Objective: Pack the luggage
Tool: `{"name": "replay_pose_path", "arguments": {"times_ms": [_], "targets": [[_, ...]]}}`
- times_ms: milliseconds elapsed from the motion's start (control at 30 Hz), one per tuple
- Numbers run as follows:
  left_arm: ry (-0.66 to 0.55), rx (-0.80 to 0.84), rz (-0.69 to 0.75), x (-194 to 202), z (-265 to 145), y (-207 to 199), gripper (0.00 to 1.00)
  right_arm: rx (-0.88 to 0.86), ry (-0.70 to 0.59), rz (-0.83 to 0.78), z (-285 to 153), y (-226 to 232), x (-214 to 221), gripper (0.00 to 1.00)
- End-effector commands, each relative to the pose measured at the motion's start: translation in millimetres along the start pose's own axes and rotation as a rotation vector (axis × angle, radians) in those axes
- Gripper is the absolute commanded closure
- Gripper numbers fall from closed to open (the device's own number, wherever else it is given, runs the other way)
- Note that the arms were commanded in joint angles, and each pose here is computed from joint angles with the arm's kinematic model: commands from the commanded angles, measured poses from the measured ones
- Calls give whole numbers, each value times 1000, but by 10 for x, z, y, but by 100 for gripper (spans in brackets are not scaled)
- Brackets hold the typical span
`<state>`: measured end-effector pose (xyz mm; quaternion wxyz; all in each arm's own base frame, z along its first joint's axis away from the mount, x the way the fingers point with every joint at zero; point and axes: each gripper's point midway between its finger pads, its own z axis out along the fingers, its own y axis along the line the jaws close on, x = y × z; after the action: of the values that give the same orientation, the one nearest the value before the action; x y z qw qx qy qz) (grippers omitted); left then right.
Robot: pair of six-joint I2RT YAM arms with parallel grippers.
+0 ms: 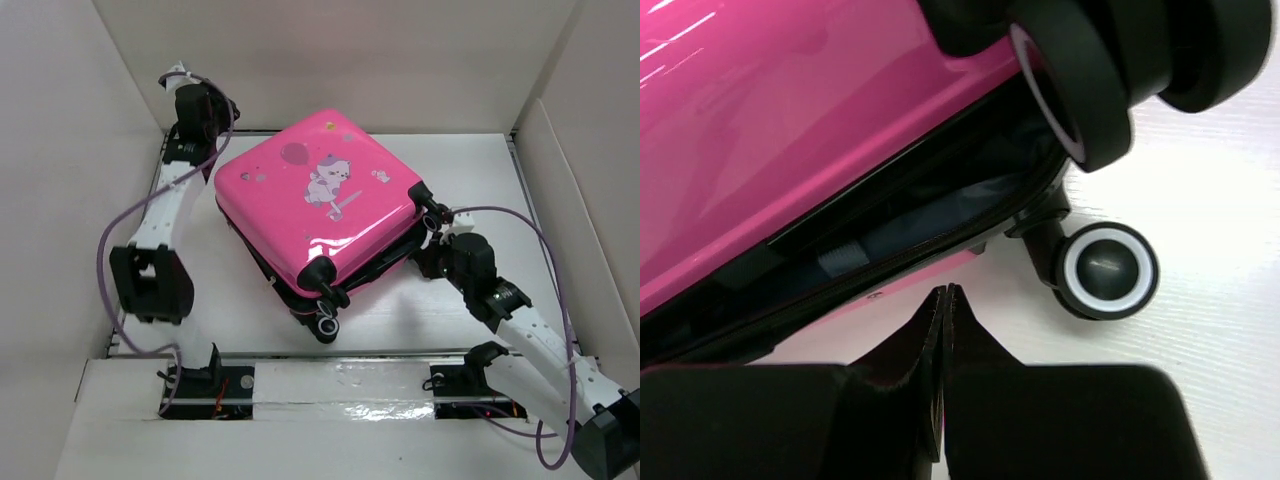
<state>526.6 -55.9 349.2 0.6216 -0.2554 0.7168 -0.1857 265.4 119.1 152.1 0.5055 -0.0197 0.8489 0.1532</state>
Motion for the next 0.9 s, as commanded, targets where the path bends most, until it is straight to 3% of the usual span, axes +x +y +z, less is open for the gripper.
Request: {"name": "replay_pose_path", "arguments": {"times_ms": [0,33,100,200,400,533,600,633,700,733,767,800,833,867], "targets": [[75,-120,158,-121,348,418,60,-63,-90,19,-3,176,-188,99],[118,-148,165,-87,464,630,60,-61,-91,22,7,169,-176,99],[312,-116,158,405,715,892,60,-61,-83,21,47,173,-118,98],[430,-79,146,704,934,1051,60,-47,-56,20,147,151,-22,98],[553,41,129,1294,1058,945,60,-16,-64,10,364,156,-120,97],[624,43,91,1698,933,1021,60,6,-69,-8,546,148,-353,97],[579,68,22,1650,861,928,61,-12,-98,-14,646,195,-482,97],[627,28,-17,1929,703,1125,62,-7,-83,-19,765,174,-454,97],[535,44,-88,1779,593,1031,63,-45,-119,-18,878,285,-697,97],[581,-18,-120,2107,359,1256,64,-63,-123,-22,942,341,-759,97],[494,-13,-133,2036,354,1240,64,-106,-125,-26,1085,449,-904,97],[439,-13,-206,1899,203,1167,64,-142,-119,-38,1160,541,-967,97],[475,-65,-239,2225,-50,1380,66,-190,-108,-55,1226,657,-1036,97],[430,-36,-255,2194,-96,1304,67,-211,-28,-69,1406,701,-892,97]]}}
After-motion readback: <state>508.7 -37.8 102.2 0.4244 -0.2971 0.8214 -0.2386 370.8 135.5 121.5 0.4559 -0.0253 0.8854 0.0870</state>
